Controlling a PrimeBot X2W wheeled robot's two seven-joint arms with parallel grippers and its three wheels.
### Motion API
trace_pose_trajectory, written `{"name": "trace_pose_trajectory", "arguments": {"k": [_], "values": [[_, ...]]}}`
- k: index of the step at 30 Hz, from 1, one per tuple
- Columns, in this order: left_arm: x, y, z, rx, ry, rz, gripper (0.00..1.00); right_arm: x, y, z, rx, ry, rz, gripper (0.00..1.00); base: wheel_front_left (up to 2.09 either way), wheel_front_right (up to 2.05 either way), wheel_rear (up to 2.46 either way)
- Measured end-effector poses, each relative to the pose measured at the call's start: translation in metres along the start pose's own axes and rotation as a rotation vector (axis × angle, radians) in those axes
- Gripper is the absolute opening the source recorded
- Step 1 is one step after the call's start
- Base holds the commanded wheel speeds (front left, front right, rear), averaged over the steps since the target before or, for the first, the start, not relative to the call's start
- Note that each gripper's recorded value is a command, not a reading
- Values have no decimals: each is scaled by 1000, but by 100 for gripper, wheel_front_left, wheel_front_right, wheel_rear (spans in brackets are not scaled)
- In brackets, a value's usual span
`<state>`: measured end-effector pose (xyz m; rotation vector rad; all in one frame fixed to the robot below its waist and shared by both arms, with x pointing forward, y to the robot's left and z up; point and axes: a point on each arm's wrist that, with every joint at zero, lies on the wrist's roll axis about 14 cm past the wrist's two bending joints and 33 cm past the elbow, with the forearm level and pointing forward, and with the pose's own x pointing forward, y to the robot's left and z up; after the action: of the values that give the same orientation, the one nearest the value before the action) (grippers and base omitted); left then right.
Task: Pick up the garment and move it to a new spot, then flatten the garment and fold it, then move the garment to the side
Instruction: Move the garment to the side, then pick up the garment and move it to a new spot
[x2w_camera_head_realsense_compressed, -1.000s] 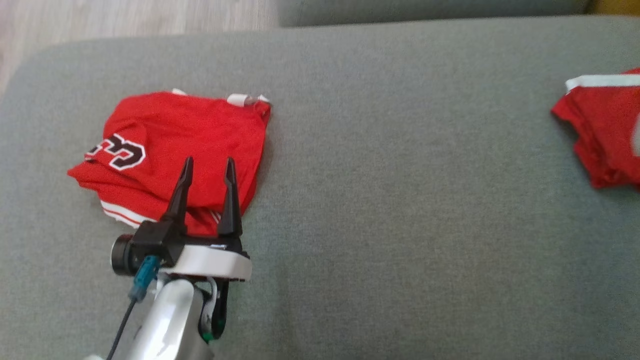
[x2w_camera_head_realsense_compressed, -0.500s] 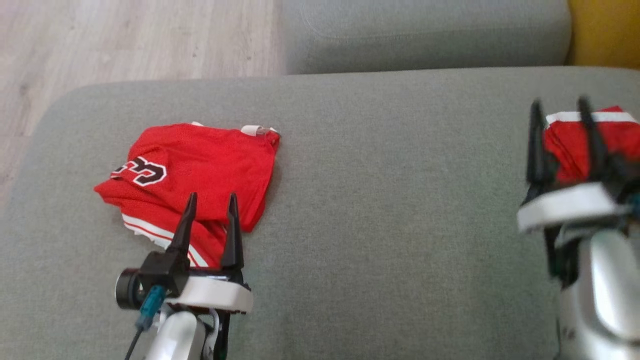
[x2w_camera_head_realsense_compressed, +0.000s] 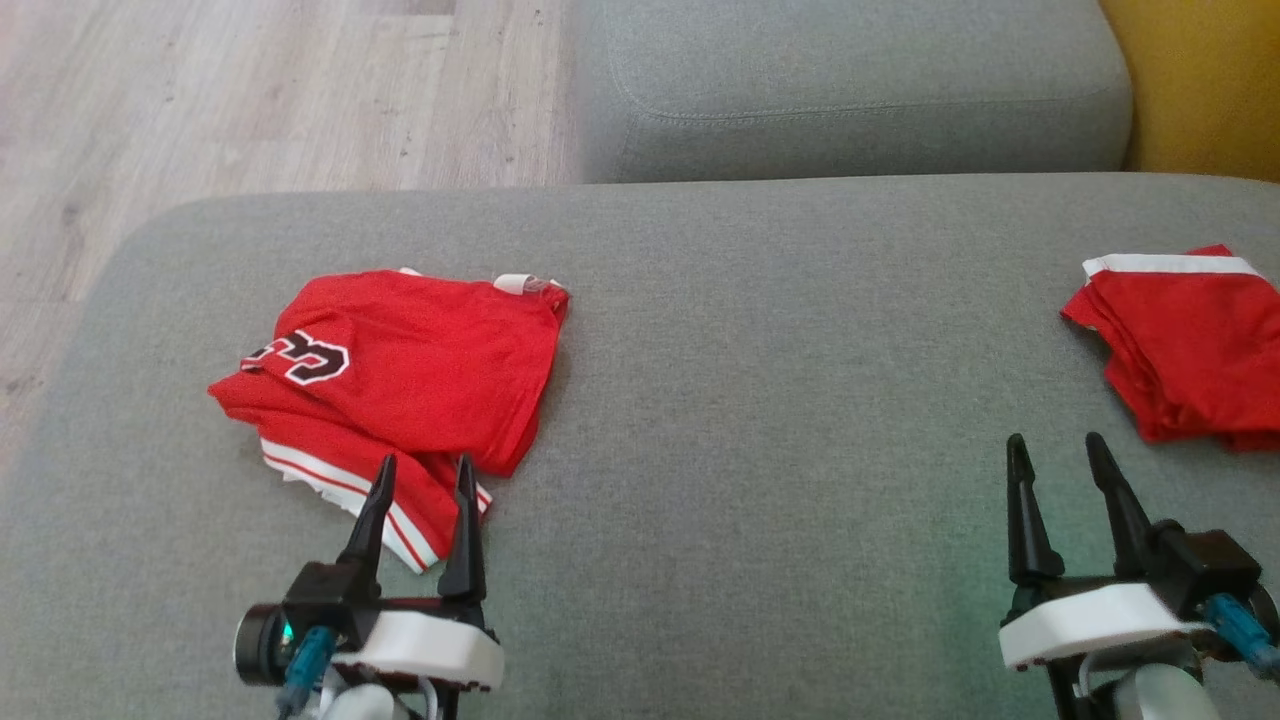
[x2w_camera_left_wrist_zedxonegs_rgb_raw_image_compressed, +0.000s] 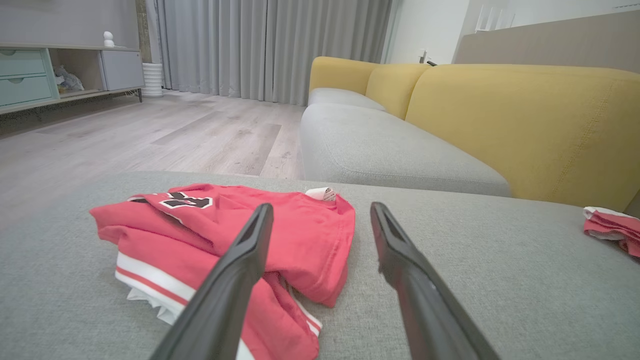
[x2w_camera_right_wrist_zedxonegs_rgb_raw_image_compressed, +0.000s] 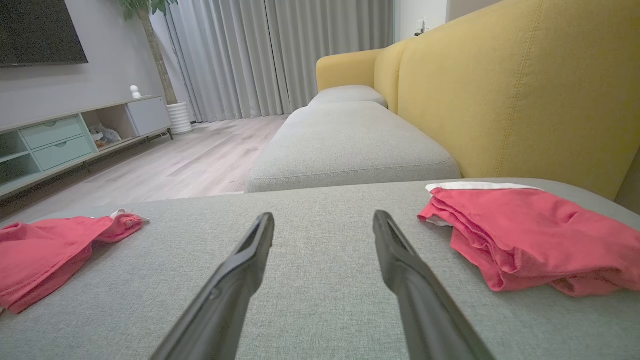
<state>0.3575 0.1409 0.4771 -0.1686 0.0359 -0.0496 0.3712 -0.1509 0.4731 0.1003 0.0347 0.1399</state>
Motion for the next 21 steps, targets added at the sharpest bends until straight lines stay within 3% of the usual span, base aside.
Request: {"name": "trace_pose_trajectory", "arguments": {"k": [21], "values": [[-3,0,-1,0,2,2,100,0,4,11,7,-37,11,100,0,0,0]]}}
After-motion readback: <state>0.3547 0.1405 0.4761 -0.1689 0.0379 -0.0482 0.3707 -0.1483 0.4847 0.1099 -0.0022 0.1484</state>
